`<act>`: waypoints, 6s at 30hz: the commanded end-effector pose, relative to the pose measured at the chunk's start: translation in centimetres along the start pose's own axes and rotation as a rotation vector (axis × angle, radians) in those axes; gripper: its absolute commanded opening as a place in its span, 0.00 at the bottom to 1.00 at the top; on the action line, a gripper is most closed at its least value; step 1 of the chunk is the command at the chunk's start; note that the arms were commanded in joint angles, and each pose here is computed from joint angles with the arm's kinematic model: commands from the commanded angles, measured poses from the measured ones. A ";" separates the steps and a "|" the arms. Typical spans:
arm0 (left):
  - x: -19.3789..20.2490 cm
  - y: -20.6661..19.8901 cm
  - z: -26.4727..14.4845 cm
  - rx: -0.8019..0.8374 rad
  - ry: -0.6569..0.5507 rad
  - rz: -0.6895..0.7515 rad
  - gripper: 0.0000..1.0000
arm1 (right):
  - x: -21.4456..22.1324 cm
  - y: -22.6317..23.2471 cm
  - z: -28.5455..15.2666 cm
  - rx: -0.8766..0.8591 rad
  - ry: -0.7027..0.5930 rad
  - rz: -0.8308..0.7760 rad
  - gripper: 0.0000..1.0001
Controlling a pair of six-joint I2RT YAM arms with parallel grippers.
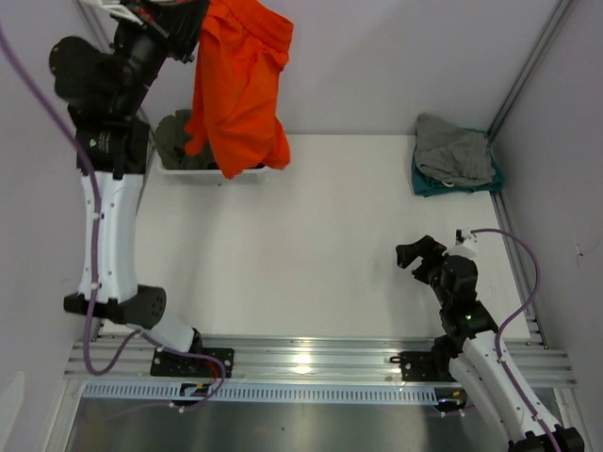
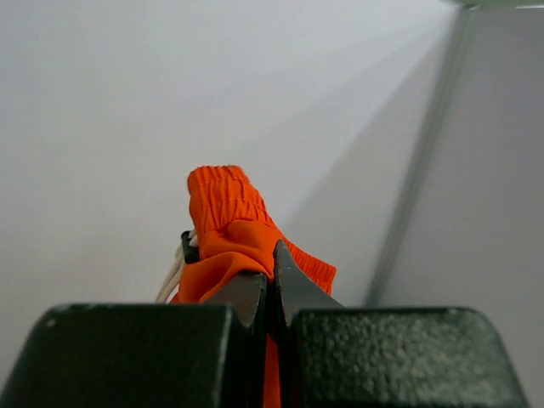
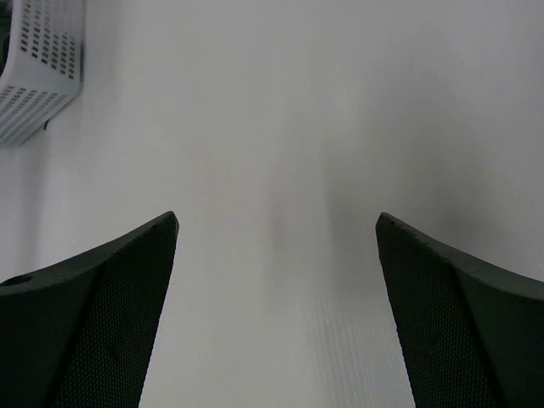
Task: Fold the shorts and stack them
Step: Move the shorts to the center of the board, then flatten the shorts out
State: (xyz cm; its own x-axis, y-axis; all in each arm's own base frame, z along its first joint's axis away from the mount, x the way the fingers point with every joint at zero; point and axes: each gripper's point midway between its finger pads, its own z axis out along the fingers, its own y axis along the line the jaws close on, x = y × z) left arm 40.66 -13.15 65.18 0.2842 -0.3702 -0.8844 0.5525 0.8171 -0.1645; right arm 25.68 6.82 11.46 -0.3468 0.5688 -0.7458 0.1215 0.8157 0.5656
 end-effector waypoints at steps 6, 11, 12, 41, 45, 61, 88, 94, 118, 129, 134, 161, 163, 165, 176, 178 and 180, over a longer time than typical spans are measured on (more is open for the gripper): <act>-2.4 -12.2 -9.9 0.462 -0.019 -0.259 0.00 | -3.1 7.5 -1.9 -0.334 -0.042 -0.063 0.99; 2.6 -14.8 -14.4 0.538 0.072 -0.391 0.00 | -4.3 11.6 -4.2 -0.495 0.002 -0.082 0.98; 5.5 -14.5 -14.7 0.515 0.134 -0.418 0.00 | -4.3 12.1 -4.6 -0.516 0.012 -0.089 0.98; 30.5 -12.6 -28.8 0.456 0.581 -0.590 0.00 | 9.2 22.3 -6.7 -1.000 0.407 -0.467 0.90; 30.3 -12.8 -28.8 0.466 0.585 -0.594 0.01 | 10.9 23.0 -5.9 -1.002 0.428 -0.501 0.88; 30.4 -13.2 -29.0 0.491 0.616 -0.612 0.02 | 11.4 26.5 -6.7 -1.141 0.416 -0.539 0.54; 36.1 -6.0 -24.3 0.083 0.685 -0.525 0.99 | -1.4 28.1 -10.6 -1.114 0.468 -0.297 0.00; 33.0 -4.5 -23.0 0.001 0.651 -0.404 0.99 | -10.3 26.9 -10.8 -1.086 0.377 -0.120 0.00; 41.1 -3.4 -31.5 -0.262 0.742 -0.313 0.99 | -17.2 20.5 -4.9 -0.695 0.224 0.002 0.00; 43.8 -1.6 -29.3 -0.317 0.744 -0.595 0.99 | -14.6 17.3 -7.8 -0.599 0.157 -0.046 0.00; 45.2 -3.6 -28.0 -0.156 0.777 -0.629 0.85 | -12.7 15.9 -7.7 -0.580 0.178 -0.043 0.00; 51.7 -2.6 -22.7 -0.131 0.710 -0.869 0.61 | -11.6 16.0 -7.9 -0.629 0.202 -0.039 0.00; 51.6 -2.4 -22.5 -0.131 0.702 -0.850 0.57 | -11.6 16.0 -7.9 -0.627 0.204 -0.040 0.00; 51.8 -2.5 -22.1 -0.119 0.705 -0.853 0.55 | -11.5 16.0 -7.8 -0.629 0.204 -0.042 0.00; 52.7 -1.6 -19.5 -0.119 0.648 -0.874 0.00 | -11.5 16.2 -8.0 -0.642 0.203 -0.026 0.00; 51.7 -1.1 -18.6 -0.114 0.625 -0.863 0.00 | -11.8 16.1 -7.9 -0.632 0.189 -0.028 0.00; 50.1 -0.2 -17.9 -0.117 0.597 -0.850 0.00 | -12.2 16.0 -7.7 -0.615 0.169 -0.026 0.00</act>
State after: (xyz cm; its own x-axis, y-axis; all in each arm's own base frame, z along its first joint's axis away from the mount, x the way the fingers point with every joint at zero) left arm 38.32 -25.11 7.96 -0.7106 -0.5451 -0.4449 0.1921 0.4579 -0.8680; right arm 24.57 12.34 30.75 -0.5456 0.4751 -0.6904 -0.3934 0.5822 0.7115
